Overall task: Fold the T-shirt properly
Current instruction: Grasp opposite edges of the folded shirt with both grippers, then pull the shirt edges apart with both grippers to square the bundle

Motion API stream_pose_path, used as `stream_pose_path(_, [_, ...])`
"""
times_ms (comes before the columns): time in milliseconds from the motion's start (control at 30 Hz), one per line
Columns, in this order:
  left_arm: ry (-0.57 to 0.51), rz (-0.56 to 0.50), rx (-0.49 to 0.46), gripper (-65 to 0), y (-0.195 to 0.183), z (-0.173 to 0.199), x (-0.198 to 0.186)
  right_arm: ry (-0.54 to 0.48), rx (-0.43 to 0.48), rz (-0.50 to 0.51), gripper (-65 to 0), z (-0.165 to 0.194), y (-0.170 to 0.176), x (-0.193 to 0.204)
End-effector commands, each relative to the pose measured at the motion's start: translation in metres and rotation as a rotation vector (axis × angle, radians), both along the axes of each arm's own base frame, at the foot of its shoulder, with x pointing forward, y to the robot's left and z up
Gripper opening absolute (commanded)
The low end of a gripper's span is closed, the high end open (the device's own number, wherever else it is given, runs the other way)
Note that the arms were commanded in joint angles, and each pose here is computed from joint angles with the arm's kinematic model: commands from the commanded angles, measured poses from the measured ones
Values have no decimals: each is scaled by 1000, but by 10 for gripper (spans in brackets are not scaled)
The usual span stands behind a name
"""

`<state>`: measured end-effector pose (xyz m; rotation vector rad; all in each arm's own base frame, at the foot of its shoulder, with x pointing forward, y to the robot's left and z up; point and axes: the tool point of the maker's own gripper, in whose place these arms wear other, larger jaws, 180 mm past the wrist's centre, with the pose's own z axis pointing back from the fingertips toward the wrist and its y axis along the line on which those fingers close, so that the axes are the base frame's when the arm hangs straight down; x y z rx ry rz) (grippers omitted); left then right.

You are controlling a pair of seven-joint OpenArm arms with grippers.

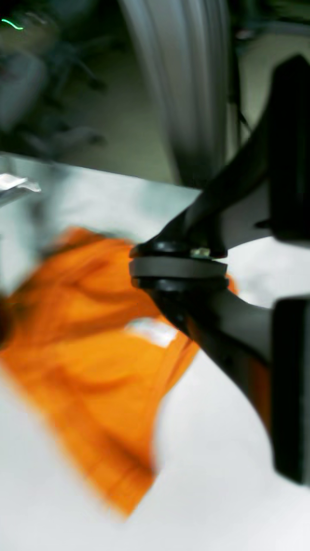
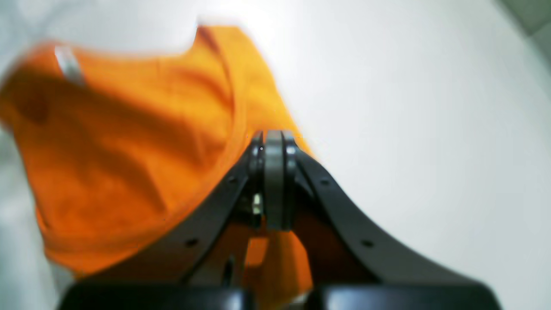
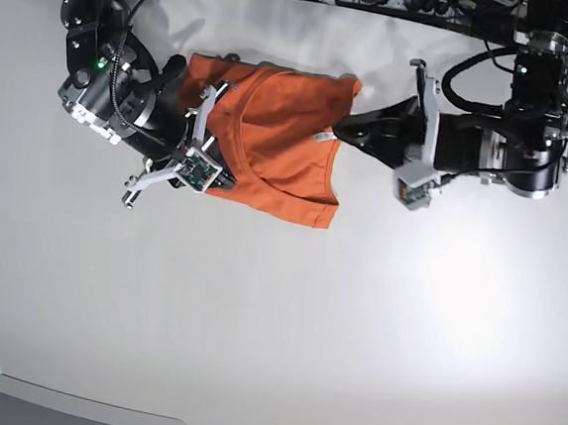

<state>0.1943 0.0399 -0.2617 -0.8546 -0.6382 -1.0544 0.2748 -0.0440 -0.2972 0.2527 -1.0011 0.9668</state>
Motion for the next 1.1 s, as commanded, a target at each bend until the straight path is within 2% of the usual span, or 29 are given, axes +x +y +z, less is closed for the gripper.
stream_pose_path(0, [-29,-27,14,-650,-3,2,-1,-32,12,0,-650,9,-4,11])
stream_pose_path(100, [-21,-53,89,-650,-9,-21,-11,-12,-5,-9,-650,2,-17,24])
stream_pose_path(267, [-7,-100,188,-650,-13,-51,-33,-41,-38,-15,-650,9,-29,39])
stream_pose_path(367, [-28,-91,220,-650,-11,-60,-31,-32,-22,-9,-650,10,-29,38])
stream_pose_path(467, [-27,-65,265,-650,2,-71,-24,19,-8,-16,-650,0,-30,36])
stream_pose_path(600, [-34,-14,323,-650,22,-87,-11,83,20,-14,-650,-11,-28,27])
stream_pose_path(767, [-32,50,372,-650,44,-97,23,126,32,-10,-650,-18,-27,17])
stream_pose_path(933, [-47,119,357,-650,54,-95,58,213,17,-11,-650,-37,-28,-6])
stream_pose_path(1067, [-92,158,335,-650,55,-82,88,229,23,-18,-650,-39,-30,-24])
